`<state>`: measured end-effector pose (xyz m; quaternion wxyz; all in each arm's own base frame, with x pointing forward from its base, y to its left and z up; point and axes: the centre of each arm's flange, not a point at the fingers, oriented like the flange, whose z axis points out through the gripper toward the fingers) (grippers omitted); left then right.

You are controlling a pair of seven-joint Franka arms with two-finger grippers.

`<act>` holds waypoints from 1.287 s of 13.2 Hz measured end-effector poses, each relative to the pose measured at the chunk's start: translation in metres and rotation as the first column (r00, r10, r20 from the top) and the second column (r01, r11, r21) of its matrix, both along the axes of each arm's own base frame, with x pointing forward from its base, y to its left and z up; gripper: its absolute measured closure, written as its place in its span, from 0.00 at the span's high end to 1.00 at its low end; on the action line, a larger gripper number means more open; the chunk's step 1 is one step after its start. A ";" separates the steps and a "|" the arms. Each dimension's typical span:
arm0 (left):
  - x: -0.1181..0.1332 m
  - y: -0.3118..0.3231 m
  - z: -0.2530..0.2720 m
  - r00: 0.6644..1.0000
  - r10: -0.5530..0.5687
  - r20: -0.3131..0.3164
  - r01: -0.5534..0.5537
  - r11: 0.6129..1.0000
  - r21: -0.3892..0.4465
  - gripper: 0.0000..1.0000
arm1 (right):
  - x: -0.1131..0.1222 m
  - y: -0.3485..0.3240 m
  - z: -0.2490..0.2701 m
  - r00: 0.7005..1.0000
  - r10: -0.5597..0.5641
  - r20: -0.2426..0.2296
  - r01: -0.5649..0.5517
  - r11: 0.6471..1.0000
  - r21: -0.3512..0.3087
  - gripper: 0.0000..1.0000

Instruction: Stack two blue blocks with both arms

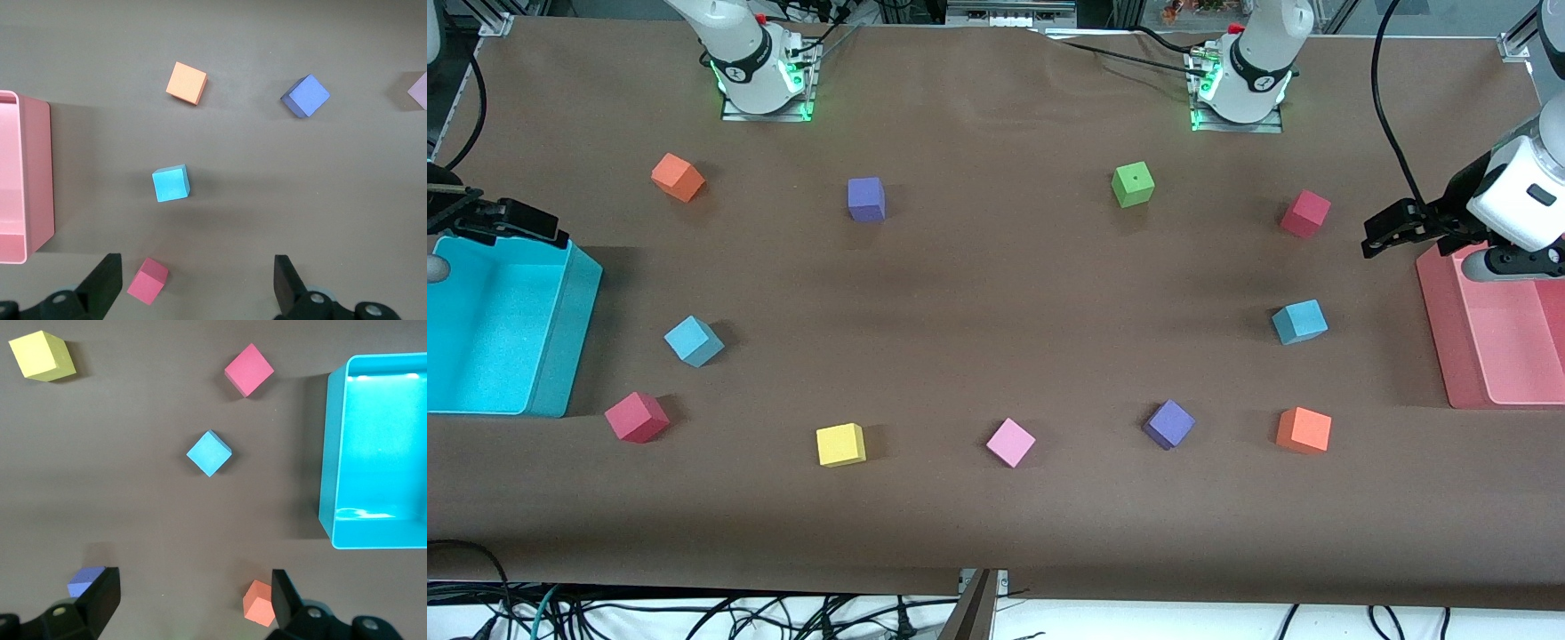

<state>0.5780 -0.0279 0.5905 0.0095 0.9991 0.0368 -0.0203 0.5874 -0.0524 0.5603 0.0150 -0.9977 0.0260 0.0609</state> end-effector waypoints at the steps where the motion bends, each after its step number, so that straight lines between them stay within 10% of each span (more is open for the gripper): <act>1: 0.000 0.000 0.000 1.000 0.000 0.000 0.000 1.000 0.000 1.00 | 0.003 0.000 -0.008 1.000 0.000 -0.013 0.000 1.000 0.000 1.00; 9: 0.000 0.000 0.000 1.000 0.000 0.001 0.000 1.000 0.000 1.00 | 0.047 0.001 -0.133 0.989 0.053 -0.141 -0.052 0.999 0.006 1.00; 17: 0.000 0.001 0.001 1.000 0.002 0.001 -0.002 1.000 0.000 1.00 | 0.075 0.003 -0.249 0.902 0.420 -0.100 -0.414 0.907 0.078 1.00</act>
